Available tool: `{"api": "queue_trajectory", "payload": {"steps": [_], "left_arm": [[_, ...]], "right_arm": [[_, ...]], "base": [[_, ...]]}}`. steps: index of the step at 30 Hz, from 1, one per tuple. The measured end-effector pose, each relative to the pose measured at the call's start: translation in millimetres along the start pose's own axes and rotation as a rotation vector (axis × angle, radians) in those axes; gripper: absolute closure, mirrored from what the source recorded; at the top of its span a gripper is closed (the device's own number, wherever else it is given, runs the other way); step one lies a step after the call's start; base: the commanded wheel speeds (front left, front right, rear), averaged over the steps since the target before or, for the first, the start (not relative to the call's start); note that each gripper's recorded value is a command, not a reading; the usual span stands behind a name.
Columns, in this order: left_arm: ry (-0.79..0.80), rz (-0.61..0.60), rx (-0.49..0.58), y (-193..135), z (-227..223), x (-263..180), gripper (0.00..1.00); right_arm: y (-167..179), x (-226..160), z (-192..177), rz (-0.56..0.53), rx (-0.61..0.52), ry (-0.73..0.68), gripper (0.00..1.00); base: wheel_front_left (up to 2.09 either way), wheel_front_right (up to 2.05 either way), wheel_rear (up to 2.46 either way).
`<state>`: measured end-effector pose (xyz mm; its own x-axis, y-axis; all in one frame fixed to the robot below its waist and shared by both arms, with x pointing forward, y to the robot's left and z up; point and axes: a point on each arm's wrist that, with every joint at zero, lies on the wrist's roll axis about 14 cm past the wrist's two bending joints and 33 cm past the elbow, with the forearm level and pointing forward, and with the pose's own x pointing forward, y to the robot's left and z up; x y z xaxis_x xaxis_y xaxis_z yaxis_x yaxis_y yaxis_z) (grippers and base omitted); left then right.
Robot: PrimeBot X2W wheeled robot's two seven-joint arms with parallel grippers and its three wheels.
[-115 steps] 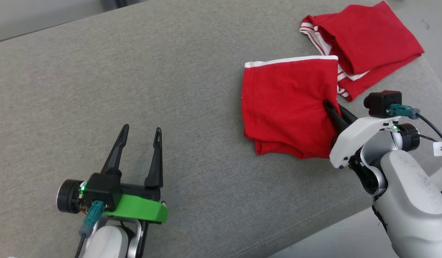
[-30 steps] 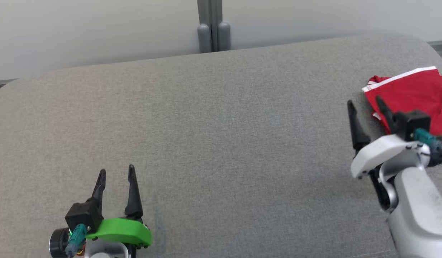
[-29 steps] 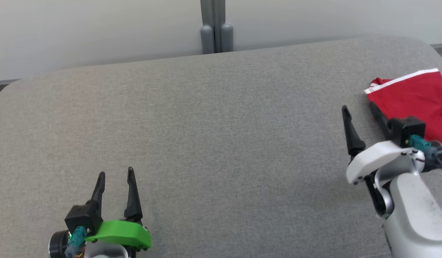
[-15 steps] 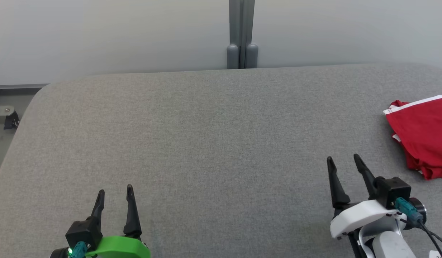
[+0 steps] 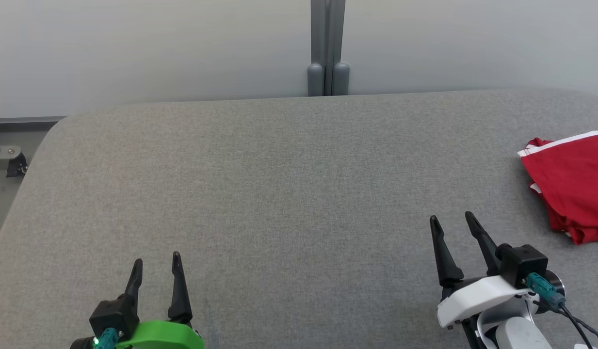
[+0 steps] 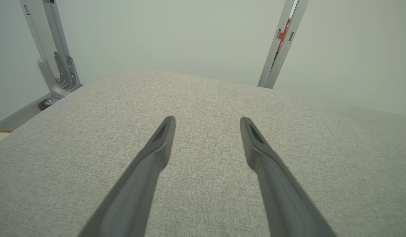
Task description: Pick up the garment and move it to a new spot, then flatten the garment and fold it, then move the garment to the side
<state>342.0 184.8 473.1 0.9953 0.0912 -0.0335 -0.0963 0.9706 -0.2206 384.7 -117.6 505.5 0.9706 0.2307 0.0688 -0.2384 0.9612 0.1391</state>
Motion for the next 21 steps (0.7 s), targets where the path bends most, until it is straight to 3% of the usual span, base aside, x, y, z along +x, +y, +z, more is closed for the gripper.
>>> {"api": "queue_trajectory", "payload": {"steps": [15,16,21], "left_arm": [[0.011,-0.02,-0.009,-4.7,-3.5,-0.9,0.0],[0.014,-0.021,-0.01,-4.9,-4.5,-1.1,1.0],[0.062,-0.008,-0.022,-1.8,-17.9,-4.8,1.0]], "right_arm": [[4.6,-0.6,-6.2,0.012,0.01,0.017,0.0],[4.6,-0.8,-7.2,0.012,0.01,0.02,1.0],[1.8,-10.5,-26.5,-0.007,0.036,0.083,1.0]], "base": [[0.0,0.0,0.0],[0.0,0.0,0.0],[0.0,0.0,0.0]]}}
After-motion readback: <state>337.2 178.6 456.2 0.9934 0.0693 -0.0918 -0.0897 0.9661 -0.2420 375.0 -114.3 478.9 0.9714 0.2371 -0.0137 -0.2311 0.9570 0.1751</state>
